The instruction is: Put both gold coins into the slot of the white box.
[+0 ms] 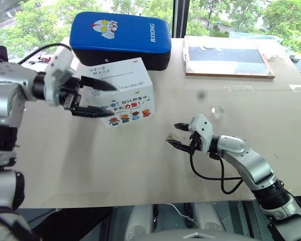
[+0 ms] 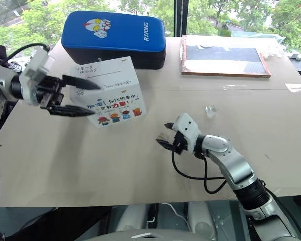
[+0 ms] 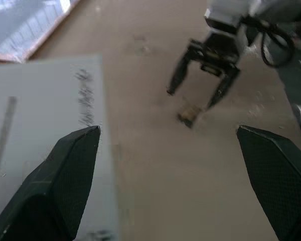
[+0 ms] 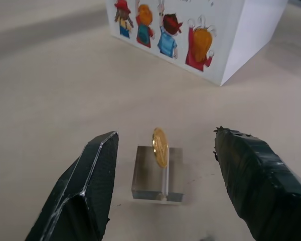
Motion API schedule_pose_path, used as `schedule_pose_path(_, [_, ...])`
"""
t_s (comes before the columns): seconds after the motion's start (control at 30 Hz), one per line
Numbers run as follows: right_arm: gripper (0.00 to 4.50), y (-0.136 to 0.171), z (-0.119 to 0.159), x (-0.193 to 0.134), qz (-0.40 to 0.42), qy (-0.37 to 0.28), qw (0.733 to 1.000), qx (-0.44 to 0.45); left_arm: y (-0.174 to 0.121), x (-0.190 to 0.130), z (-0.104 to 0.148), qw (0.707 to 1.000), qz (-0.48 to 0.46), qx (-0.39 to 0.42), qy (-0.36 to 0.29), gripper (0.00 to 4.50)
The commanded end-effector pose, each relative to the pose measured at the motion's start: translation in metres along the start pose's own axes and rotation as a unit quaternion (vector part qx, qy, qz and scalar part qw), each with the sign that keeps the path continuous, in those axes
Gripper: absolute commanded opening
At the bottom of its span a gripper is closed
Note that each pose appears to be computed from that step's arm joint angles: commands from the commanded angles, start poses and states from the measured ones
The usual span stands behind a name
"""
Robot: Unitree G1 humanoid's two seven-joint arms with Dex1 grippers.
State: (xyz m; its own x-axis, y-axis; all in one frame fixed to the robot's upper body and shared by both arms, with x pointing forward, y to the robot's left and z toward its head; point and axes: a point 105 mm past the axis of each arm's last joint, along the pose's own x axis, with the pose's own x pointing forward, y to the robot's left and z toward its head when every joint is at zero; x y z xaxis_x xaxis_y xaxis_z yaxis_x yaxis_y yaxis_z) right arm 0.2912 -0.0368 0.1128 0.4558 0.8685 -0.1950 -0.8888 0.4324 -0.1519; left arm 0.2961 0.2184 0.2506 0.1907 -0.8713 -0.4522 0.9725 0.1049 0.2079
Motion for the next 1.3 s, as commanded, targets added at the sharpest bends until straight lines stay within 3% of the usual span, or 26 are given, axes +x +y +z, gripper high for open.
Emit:
schedule_pose_path(0.03, [3.29,0.001,0.004,0.000,0.001,-0.007,1.000,-0.010,-0.017,0.006,0.002,0.999,-0.026,0.033,0.032,4.41])
schedule_pose_path(0.2, [3.29,0.000,0.002,0.002,-0.001,-0.006,1.000,-0.013,-0.039,0.023,-0.001,0.997,-0.062,0.034,0.040,4.41])
schedule_pose_path(0.27, [2.72,-0.001,0.002,0.003,-0.005,-0.006,1.000,-0.014,-0.041,0.028,-0.005,0.997,-0.056,0.030,0.051,4.50])
schedule_pose_path(0.47, [0.14,-0.002,0.001,0.004,-0.009,-0.006,1.000,-0.016,-0.038,0.028,-0.006,0.998,-0.034,0.029,0.052,4.50])
schedule_pose_path(0.7, [0.06,-0.005,0.003,0.006,-0.015,-0.014,1.000,-0.022,-0.033,0.031,-0.004,0.999,-0.017,0.022,0.033,4.50])
schedule_pose_path(0.8, [0.06,-0.004,0.018,0.006,-0.013,-0.053,0.998,0.017,-0.028,0.034,0.006,0.999,0.000,-0.017,-0.038,4.50])
schedule_pose_path(0.9, [0.06,-0.001,0.050,0.003,0.001,-0.130,0.988,0.080,-0.029,0.043,0.013,0.989,-0.001,-0.076,-0.129,4.50])
schedule_pose_path(0.97, [0.06,0.002,0.082,-0.002,0.018,-0.203,0.969,0.141,-0.019,0.046,0.025,0.966,0.020,-0.126,-0.223,4.50])
schedule_pose_path(1.13, [0.06,0.007,0.124,-0.011,0.048,-0.295,0.928,0.221,-0.012,0.048,0.051,0.900,0.015,-0.214,-0.378,4.50])
schedule_pose_path(1.3, [0.06,0.013,0.147,-0.018,0.088,-0.340,0.897,0.267,-0.011,0.056,0.066,0.841,0.006,-0.262,-0.474,4.50])
